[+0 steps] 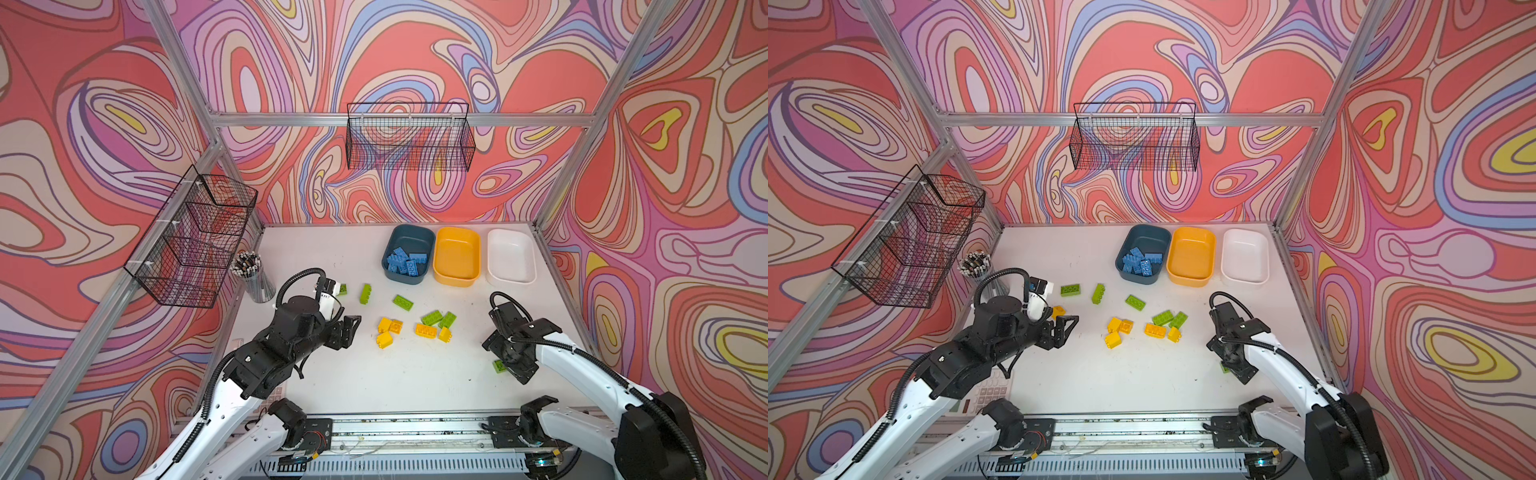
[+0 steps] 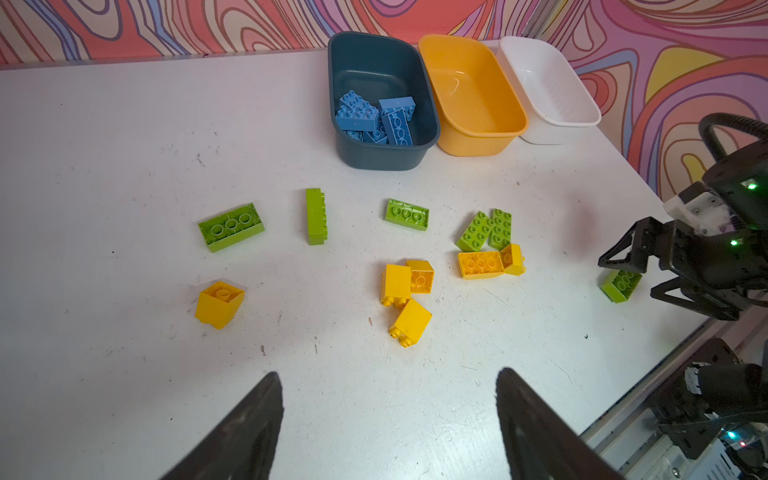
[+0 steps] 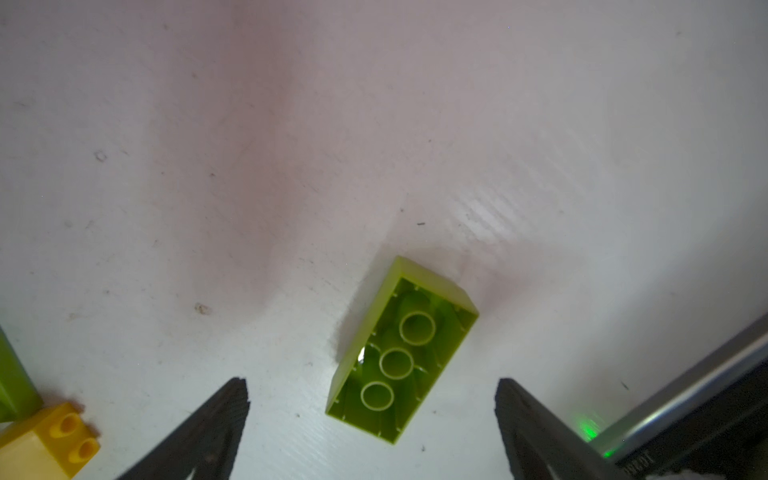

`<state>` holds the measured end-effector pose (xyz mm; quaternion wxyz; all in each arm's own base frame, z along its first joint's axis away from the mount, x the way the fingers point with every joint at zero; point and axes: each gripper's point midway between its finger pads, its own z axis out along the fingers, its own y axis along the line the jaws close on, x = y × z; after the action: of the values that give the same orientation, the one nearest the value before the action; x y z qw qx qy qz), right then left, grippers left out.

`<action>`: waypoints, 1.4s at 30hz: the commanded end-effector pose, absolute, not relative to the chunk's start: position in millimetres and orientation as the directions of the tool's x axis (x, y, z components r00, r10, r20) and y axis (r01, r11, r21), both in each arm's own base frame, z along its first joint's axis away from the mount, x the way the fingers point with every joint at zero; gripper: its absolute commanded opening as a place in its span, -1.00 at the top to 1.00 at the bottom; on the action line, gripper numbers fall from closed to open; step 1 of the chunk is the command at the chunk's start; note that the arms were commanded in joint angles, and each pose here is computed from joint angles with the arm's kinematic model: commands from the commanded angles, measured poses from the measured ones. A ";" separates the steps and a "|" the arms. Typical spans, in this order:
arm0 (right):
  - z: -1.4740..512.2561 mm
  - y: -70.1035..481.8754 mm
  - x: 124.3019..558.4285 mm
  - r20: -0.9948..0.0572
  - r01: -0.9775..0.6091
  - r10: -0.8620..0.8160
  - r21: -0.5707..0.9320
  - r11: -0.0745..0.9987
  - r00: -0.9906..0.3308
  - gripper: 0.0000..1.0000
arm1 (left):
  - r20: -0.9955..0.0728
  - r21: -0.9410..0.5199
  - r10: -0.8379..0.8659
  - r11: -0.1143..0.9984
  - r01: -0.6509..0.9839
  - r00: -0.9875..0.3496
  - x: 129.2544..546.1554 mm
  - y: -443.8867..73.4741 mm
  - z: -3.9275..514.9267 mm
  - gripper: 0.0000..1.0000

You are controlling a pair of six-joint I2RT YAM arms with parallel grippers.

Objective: Sort the legos into containers by color
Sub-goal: 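Close the right gripper on the lime-green brick and lift it, then carry the lime-green brick with the right gripper into the yellow bin and release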

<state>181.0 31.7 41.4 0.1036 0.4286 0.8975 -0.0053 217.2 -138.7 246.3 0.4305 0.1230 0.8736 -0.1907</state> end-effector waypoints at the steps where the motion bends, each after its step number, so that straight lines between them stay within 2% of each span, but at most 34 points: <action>1: 38.4 38.5 192.4 -0.190 0.778 0.786 0.133 0.614 -0.588 -0.89 | -0.789 -0.221 0.066 0.898 0.381 -0.611 214.9 -137.6 239.8 -0.60; 4: 31.6 39.9 191.4 -0.181 0.777 0.786 0.132 0.616 -0.592 -0.74 | -0.787 -0.221 0.068 0.898 0.382 -0.614 215.0 -137.9 239.0 -0.60; 12: 16.3 37.0 186.8 -0.178 0.769 0.770 0.093 0.633 -0.613 -0.54 | -0.785 -0.218 0.071 0.898 0.381 -0.615 215.5 -137.9 238.2 -0.60; 15: 20.6 33.8 191.0 -0.204 0.751 0.748 0.079 0.655 -0.631 -0.36 | -0.784 -0.217 0.072 0.899 0.380 -0.617 215.8 -137.9 237.0 -0.61; 17: 24.6 31.8 194.5 -0.224 0.736 0.730 0.071 0.673 -0.646 -0.13 | -0.784 -0.217 0.073 0.899 0.381 -0.617 215.6 -138.0 237.1 -0.60; 19: 27.6 29.5 196.5 -0.240 0.720 0.710 0.057 0.692 -0.663 0.29 | -0.784 -0.214 0.074 0.900 0.380 -0.617 215.9 -137.8 236.9 -0.61; 20: 28.2 29.1 196.4 -0.243 0.716 0.704 0.054 0.696 -0.667 0.43 | -0.783 -0.215 0.073 0.900 0.380 -0.617 215.9 -137.8 236.8 -0.61; 25: 27.2 26.8 195.3 -0.247 0.695 0.679 0.029 0.718 -0.691 0.47 | -0.783 -0.213 0.074 0.901 0.378 -0.618 216.2 -137.5 236.3 -0.60; 27: 30.0 29.8 200.7 -0.251 0.660 0.646 0.035 0.750 -0.721 0.61 | -0.782 -0.212 0.076 0.901 0.378 -0.619 216.5 -137.8 235.9 -0.60; 35: 68.7 35.0 238.2 -0.326 0.477 0.450 -0.004 0.879 -0.831 0.59 | -0.775 -0.208 0.083 0.902 0.377 -0.627 218.3 -138.9 232.6 -0.60; 42: 126.3 71.0 289.1 -0.429 0.281 0.321 0.155 0.947 -0.844 0.57 | -0.755 -0.197 0.097 0.910 0.365 -0.648 223.7 -140.6 225.0 -0.60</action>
<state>273.9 58.7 106.1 0.2048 0.2087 0.9561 0.0206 223.4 -142.7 231.9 0.4069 0.1265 0.8868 -0.1786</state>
